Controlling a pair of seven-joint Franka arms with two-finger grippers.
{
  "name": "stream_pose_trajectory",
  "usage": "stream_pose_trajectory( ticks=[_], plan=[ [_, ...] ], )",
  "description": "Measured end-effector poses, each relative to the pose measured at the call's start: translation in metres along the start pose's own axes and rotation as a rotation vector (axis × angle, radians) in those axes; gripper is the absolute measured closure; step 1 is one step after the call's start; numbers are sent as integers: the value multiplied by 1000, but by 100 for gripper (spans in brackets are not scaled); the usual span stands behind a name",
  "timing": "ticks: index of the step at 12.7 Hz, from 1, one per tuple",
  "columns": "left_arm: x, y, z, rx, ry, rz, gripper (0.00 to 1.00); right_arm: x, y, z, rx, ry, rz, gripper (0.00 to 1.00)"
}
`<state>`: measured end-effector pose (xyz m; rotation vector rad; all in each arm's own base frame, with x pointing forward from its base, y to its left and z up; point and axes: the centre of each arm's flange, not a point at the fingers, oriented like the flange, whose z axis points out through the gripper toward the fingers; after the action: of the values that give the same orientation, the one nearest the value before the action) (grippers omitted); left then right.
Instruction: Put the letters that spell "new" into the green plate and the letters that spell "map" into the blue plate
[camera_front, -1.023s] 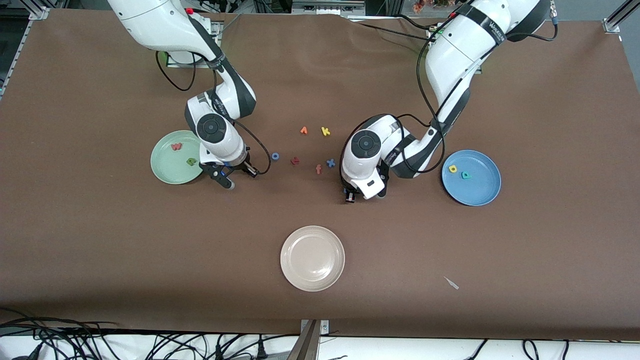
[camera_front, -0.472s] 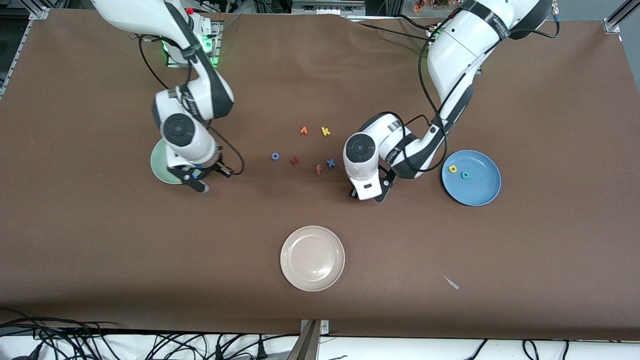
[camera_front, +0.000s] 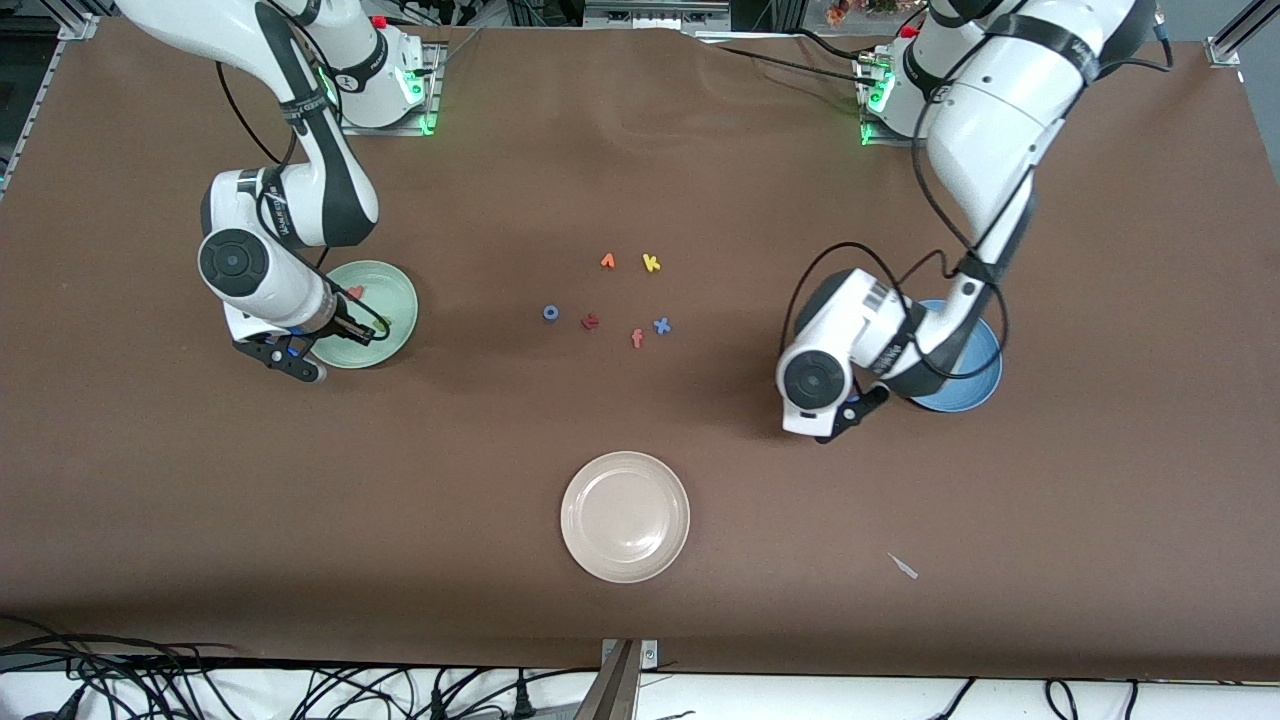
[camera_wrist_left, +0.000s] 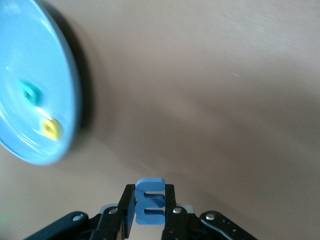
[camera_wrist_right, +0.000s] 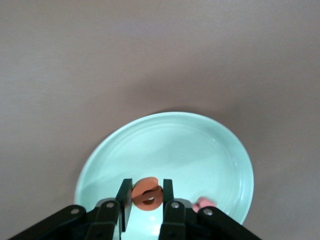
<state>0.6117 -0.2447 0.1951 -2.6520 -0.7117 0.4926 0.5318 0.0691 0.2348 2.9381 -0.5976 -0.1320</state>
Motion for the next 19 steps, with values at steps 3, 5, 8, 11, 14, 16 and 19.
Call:
stream_pose_trajectory(
  ticks=[3,5,8,11,14,16,19],
  plan=[
    [39,-51,0,46,-86,291,73,-14,18,31,11,22,-28,72],
    [65,-81,6,35,-128,463,73,-15,30,39,12,29,-41,57],
    [92,-111,19,13,-160,655,70,-10,30,27,24,43,-40,23],
    [100,-121,22,-2,-169,753,49,3,25,-18,22,15,-40,0],
    [108,-131,18,-11,-170,747,16,22,15,-84,12,-44,-47,0],
    [118,-148,7,-16,-182,720,0,33,9,-133,61,-96,-93,0],
    [137,-188,-11,-28,-215,670,0,53,28,-206,140,-104,-218,0]
  ],
)
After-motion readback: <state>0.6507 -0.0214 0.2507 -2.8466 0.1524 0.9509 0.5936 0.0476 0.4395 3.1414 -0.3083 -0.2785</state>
